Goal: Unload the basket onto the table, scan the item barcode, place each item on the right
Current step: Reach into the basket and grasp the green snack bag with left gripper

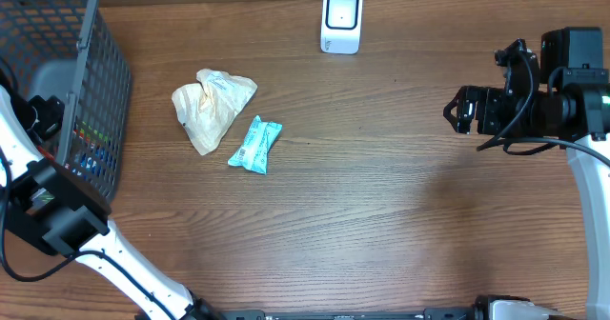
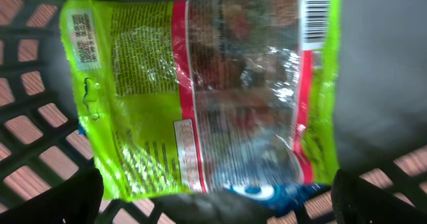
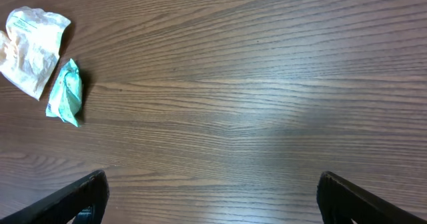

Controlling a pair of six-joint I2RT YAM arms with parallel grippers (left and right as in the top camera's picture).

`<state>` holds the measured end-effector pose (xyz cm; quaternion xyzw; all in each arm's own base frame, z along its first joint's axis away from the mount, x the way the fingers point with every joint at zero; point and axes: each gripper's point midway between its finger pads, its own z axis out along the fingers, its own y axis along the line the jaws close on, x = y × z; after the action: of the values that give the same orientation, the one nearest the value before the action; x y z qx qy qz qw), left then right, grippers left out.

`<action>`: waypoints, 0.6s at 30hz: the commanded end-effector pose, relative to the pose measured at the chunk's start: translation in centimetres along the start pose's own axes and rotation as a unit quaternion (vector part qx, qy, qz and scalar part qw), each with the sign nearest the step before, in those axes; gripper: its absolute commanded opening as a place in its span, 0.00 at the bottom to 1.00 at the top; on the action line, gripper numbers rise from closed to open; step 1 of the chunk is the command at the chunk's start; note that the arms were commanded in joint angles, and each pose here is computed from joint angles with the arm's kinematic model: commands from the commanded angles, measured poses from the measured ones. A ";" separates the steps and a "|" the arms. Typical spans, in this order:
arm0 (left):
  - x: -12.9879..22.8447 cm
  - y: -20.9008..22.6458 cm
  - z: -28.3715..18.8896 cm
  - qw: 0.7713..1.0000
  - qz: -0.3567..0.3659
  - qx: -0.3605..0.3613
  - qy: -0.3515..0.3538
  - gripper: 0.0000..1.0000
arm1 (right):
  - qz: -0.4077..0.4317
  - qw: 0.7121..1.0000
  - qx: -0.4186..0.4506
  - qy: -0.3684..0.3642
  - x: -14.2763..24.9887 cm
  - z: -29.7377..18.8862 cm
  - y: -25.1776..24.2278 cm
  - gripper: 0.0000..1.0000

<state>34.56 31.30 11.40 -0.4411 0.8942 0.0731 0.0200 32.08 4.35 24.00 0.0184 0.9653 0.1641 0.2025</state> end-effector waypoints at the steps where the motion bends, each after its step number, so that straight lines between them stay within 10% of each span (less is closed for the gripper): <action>1: 0.0 0.4 2.1 0.999 -0.023 -0.021 0.015 1.00 | -0.008 1.000 -0.005 -0.014 -0.6 -0.6 0.6 1.00; 18: -2.1 -1.5 7.9 0.998 -0.042 -0.039 -0.001 0.98 | -0.002 1.000 -0.005 -0.007 -0.3 -0.6 0.5 1.00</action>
<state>36.50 33.41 5.67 -0.4756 0.8745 0.0935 0.0189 31.90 4.36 23.92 0.0191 0.9660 0.1644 0.1985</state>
